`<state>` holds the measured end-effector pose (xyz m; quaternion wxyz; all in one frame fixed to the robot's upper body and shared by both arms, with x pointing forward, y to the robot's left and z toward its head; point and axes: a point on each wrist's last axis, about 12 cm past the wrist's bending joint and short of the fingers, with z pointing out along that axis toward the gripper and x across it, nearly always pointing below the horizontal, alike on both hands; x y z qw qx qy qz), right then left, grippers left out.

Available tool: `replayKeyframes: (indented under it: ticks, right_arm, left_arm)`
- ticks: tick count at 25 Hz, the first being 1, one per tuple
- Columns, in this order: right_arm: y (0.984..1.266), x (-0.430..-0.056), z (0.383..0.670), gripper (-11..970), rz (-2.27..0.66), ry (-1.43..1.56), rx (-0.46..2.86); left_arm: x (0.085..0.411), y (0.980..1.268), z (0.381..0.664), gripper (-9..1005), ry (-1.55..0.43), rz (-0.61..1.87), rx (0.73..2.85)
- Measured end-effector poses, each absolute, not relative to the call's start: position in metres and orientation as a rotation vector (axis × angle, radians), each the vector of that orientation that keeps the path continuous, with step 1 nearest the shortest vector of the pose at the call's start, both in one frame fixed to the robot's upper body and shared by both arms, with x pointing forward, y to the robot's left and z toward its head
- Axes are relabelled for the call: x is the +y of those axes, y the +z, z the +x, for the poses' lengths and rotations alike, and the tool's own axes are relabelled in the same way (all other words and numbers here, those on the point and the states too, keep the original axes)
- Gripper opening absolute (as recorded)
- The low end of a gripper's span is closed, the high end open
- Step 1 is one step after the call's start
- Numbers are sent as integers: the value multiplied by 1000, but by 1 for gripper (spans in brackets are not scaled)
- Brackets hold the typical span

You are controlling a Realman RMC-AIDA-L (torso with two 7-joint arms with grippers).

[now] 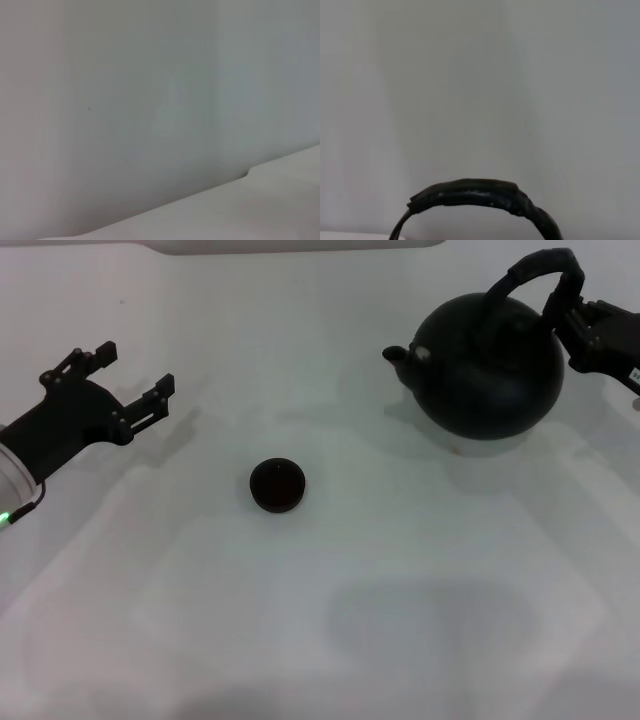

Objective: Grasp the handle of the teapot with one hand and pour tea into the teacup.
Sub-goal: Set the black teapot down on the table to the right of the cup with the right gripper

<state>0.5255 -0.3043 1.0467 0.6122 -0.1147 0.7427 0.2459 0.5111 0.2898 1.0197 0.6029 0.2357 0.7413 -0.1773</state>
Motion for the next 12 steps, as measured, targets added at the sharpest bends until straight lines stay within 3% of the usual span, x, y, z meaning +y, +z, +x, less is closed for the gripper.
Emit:
replayKeyframes:
  ticks: [12]
  right_arm:
    - [1040, -296, 521, 119, -368, 558, 1701]
  left_arm:
    - [289, 1020, 512, 841, -413, 547, 1714]
